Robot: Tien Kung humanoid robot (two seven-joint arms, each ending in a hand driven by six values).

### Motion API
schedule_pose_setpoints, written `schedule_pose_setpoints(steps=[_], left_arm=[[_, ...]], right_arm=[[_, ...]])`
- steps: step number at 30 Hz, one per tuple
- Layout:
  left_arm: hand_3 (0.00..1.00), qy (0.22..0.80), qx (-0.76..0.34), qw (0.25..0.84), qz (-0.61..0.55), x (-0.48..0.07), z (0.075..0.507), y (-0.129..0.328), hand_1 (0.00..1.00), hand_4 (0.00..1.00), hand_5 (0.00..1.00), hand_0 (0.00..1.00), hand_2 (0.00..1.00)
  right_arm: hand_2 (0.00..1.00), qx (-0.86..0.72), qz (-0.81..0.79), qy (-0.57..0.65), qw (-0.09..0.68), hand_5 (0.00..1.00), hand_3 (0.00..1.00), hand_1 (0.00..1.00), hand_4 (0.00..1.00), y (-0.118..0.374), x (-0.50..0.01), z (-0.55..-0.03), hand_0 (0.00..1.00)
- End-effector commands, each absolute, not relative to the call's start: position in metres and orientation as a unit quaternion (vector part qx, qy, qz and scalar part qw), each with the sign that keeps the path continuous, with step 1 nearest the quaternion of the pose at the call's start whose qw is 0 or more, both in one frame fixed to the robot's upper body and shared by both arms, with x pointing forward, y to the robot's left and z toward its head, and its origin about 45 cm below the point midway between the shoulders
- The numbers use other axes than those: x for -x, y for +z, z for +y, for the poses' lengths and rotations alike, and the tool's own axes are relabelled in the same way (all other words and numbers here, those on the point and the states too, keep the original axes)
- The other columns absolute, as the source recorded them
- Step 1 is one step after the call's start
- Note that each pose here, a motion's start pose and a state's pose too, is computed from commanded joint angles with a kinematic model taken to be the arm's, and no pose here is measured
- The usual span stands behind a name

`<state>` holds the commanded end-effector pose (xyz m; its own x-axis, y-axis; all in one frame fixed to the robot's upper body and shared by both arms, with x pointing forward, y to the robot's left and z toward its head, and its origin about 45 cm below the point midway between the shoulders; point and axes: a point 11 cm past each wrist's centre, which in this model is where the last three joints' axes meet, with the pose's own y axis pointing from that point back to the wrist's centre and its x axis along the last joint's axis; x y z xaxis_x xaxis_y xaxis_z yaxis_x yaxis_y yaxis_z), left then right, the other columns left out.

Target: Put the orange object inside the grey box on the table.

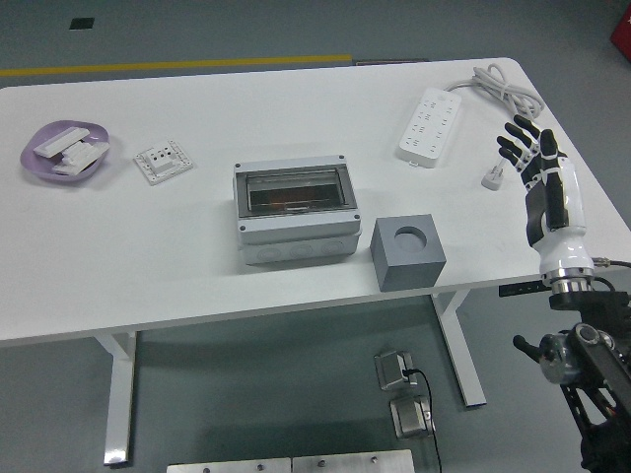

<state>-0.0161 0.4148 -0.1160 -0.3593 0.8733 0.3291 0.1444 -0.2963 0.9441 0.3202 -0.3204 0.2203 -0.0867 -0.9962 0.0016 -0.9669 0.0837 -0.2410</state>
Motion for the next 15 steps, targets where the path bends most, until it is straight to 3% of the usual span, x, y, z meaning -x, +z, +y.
schedule_pose_setpoints(steps=[15], left_arm=[[0.607, 0.642, -0.487, 0.282, 0.520, 0.0148, 0.4159, -0.1156, 0.568, 0.575, 0.153, 0.626, 0.515]], right_arm=[[0.805, 0.666, 0.736, -0.084, 0.084, 0.955, 0.757, 0.793, 0.993, 0.2174, -0.3187, -0.3240, 0.845]])
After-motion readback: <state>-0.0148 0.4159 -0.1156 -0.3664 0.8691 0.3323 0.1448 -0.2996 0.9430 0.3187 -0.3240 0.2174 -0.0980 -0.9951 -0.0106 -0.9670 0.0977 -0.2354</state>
